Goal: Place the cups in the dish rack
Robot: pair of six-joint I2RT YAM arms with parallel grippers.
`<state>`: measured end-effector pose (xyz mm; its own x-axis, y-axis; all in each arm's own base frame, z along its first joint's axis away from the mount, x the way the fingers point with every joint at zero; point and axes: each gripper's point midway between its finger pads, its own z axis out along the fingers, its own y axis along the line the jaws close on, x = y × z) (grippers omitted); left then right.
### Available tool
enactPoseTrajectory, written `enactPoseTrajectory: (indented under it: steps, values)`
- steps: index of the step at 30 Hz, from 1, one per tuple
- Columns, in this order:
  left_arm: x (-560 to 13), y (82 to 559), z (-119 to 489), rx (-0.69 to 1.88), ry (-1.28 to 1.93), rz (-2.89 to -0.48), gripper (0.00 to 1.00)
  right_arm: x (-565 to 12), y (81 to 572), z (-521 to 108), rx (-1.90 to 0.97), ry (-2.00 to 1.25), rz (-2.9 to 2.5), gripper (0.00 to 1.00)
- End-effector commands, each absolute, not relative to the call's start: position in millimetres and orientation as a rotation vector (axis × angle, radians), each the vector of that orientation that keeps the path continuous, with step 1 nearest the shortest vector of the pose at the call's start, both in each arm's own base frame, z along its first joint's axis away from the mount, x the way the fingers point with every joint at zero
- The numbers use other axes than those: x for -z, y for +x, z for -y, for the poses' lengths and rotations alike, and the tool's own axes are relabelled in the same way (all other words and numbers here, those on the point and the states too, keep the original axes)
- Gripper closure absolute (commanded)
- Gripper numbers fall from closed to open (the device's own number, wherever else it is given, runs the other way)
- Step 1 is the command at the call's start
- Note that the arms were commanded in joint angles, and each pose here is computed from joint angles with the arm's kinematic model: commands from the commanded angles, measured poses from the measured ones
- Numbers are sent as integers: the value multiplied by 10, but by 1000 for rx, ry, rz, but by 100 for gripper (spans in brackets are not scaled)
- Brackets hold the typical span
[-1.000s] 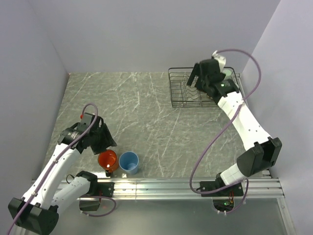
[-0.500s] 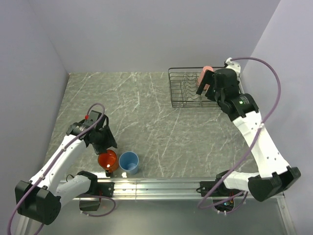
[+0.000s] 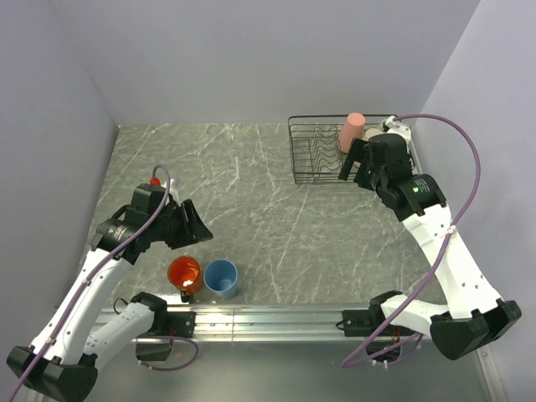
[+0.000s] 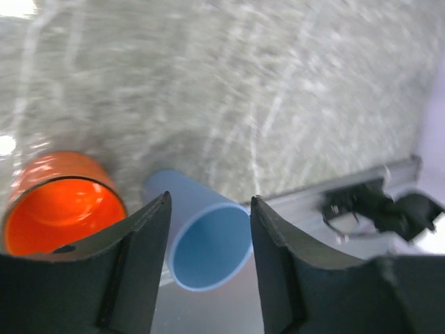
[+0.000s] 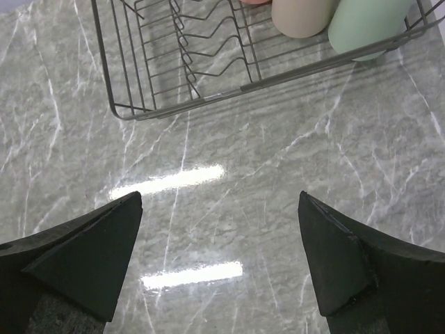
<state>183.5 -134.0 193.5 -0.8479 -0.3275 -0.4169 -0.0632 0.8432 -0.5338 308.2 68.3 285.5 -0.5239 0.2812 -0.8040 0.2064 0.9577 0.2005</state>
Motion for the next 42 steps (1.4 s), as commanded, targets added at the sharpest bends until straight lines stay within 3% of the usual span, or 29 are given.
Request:
enactPoseTrajectory:
  steps: [1, 17, 34, 38, 42]
  values:
    - [-2032, 1678, 1536, 871, -120, -2488, 46, -2966, 3067, -653, -100, 331, -2107, 0]
    - [-1732, 1212, 1428, 855, -46, -2611, 52, -2737, 3080, -729, -129, 340, -2155, 0]
    - [-1361, 1336, 1428, 743, -48, -2685, 51, -2675, 2990, -628, -81, 362, -2160, 0]
    - [-1294, 1365, 1477, 740, -26, -2700, 55, -2664, 2990, -612, -72, 363, -2162, 0]
    - [-1269, 1362, 1585, 787, 5, -2708, 69, -2655, 3002, -595, -65, 368, -2161, 0]
